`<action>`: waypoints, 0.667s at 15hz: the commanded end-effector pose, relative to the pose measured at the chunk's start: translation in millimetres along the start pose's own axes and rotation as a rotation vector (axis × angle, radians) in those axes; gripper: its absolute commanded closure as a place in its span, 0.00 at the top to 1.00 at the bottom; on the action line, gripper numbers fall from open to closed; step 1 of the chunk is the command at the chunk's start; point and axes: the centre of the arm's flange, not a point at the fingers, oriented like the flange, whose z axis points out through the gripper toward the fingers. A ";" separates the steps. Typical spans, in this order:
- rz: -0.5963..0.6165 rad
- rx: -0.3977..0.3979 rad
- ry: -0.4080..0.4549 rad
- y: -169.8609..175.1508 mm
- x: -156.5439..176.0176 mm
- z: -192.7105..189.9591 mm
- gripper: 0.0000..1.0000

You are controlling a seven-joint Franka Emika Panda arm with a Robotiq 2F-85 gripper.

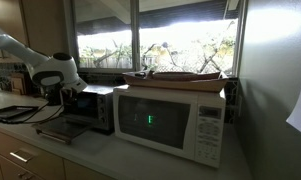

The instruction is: Take the blue bowl out of the oven and flip it over then put it back in the oven

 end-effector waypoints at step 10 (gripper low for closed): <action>-0.399 -0.022 -0.084 8.0 -9.9 -80.5 1.00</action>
